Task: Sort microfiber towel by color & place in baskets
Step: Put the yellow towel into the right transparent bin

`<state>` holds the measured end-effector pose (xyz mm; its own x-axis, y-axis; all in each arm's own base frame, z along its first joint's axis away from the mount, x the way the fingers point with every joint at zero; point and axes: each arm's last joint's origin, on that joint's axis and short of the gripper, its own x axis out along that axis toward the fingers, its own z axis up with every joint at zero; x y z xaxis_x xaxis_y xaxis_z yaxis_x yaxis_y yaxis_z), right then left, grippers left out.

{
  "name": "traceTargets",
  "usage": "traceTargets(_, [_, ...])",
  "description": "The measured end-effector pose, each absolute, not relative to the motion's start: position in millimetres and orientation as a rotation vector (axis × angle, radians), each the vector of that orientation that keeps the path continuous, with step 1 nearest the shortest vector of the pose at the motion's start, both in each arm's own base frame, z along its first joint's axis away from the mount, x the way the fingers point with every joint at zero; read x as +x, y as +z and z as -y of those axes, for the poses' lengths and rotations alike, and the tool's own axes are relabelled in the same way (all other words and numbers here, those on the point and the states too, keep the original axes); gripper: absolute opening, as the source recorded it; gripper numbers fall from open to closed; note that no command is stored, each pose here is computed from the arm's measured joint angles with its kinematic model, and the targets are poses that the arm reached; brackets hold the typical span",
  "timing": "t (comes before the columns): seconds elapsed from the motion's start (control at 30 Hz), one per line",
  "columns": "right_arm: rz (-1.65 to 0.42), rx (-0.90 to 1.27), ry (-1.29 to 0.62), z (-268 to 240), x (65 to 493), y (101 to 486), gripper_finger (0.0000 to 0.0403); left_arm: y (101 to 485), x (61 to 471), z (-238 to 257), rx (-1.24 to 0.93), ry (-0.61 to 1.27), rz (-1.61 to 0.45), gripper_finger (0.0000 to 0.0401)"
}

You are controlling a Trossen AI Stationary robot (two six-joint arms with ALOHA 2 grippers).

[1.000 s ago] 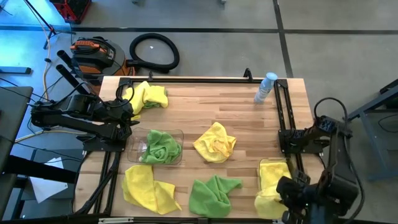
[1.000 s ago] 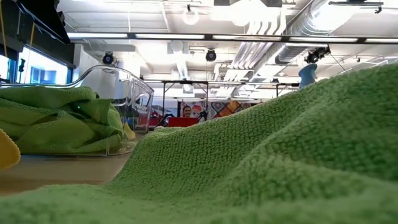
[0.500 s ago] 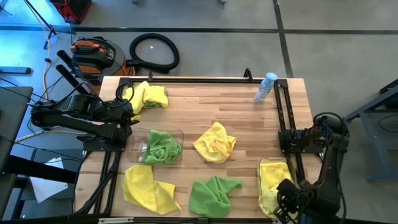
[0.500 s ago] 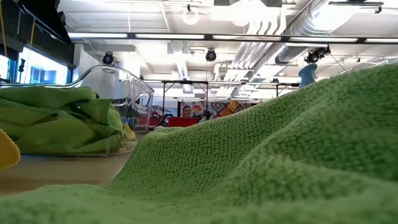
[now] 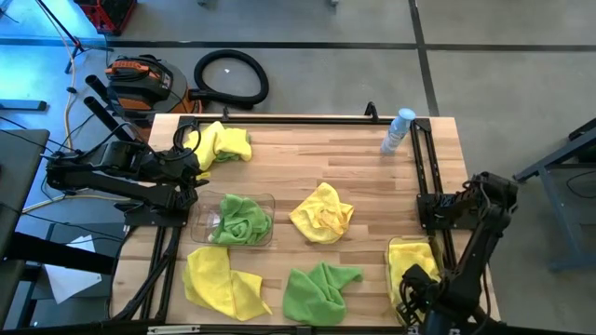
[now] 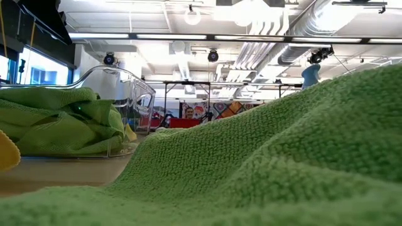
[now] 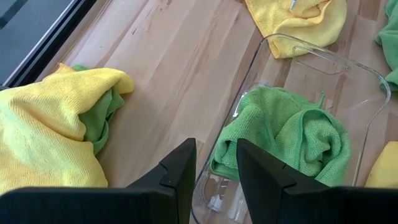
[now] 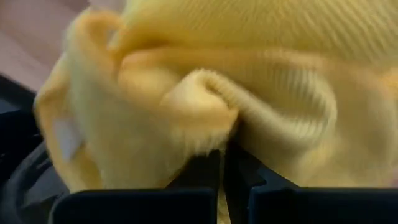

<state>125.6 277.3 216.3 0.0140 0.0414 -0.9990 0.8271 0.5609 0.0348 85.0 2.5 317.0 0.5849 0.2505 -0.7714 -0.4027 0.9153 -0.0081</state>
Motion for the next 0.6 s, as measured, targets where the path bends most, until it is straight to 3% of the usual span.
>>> traceTargets(0.2, [-1.452, 0.827, -0.743, -273.3, 123.4, 194.9, 0.0019, 317.0, 85.0, -2.5, -0.190, 0.384, -0.866, 0.0105])
traceTargets(0.6, [-1.484, 0.873, -0.644, -279.2, 124.9, 222.2, 0.0144, 317.0, 85.0, -2.5, -0.190, 0.385, -0.866, 0.0105])
